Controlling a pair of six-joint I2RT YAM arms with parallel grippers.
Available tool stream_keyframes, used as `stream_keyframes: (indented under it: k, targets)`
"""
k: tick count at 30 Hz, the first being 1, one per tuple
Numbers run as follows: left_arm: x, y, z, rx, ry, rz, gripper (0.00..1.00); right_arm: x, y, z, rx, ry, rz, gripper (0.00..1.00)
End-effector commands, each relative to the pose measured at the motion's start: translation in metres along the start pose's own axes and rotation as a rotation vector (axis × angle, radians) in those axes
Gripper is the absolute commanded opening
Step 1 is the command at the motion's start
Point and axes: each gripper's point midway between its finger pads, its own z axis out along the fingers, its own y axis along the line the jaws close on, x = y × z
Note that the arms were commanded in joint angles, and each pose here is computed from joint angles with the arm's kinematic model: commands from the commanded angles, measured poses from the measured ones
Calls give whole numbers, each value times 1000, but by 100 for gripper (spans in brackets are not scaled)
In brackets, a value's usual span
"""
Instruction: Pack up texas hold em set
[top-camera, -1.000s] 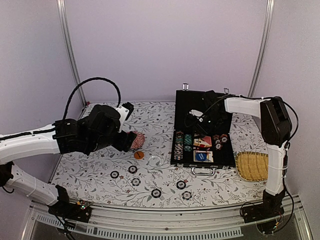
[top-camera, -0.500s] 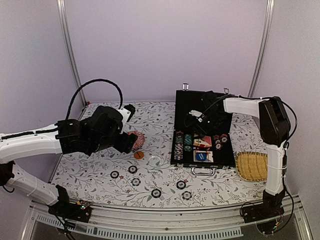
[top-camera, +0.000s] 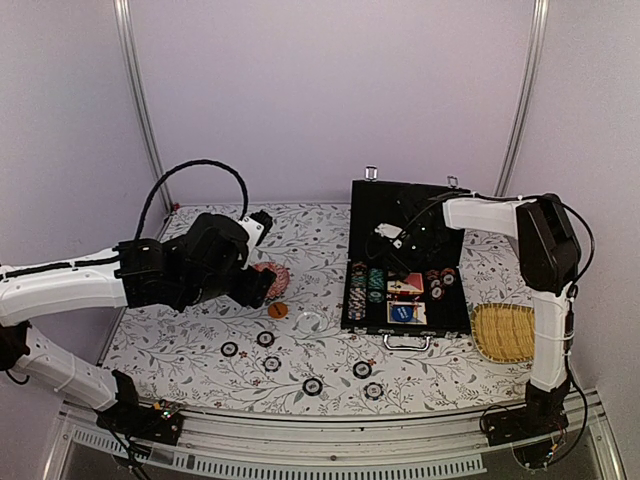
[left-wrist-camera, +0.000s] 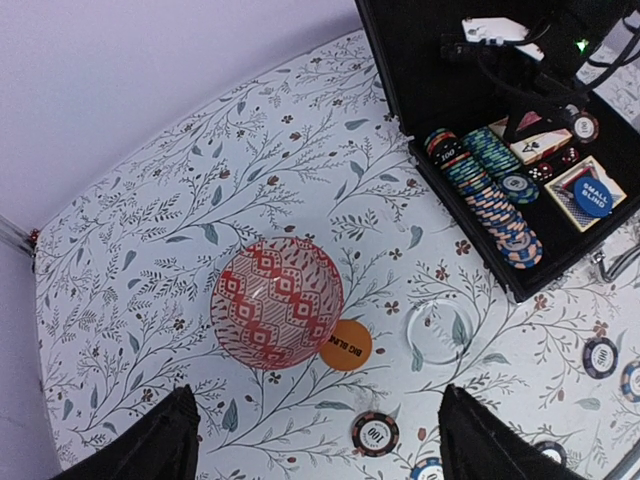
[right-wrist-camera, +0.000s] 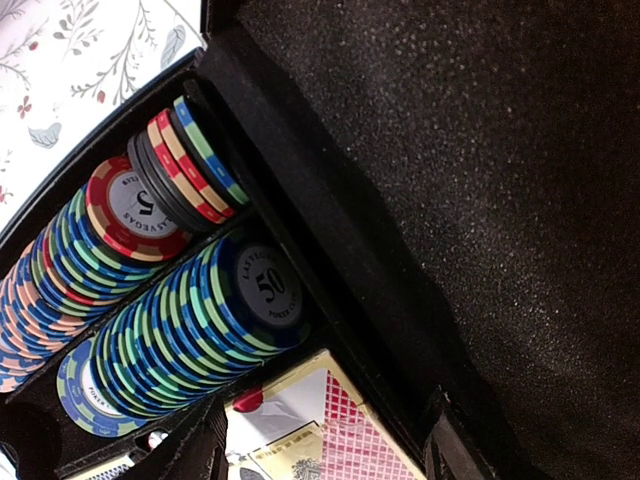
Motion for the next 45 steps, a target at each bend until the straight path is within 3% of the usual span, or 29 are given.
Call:
stream_keyframes:
  k: [1, 7, 12, 19, 29, 34, 45]
  targets:
    - [8, 1, 8, -13, 25, 5, 83, 35, -19, 1, 81, 118, 27, 68]
    - [6, 0, 9, -10, 21, 5, 83, 18, -6, -12, 5, 51, 32, 67]
    - [-5, -1, 5, 2, 2, 4, 84, -12, 10, -70, -41, -100, -34, 67]
    - [-6, -10, 10, 51, 42, 26, 84, 8, 36, -110, -99, -139, -84, 67]
    - [25, -67, 42, 314, 304, 101, 69, 64, 106, -139, -340, -283, -184, 65]
    - [41, -81, 67, 324, 416, 143, 62, 84, 104, -149, -302, -345, -181, 64]
    - [80, -96, 118, 273, 656, 208, 72, 109, 70, -178, -201, -564, -58, 64]
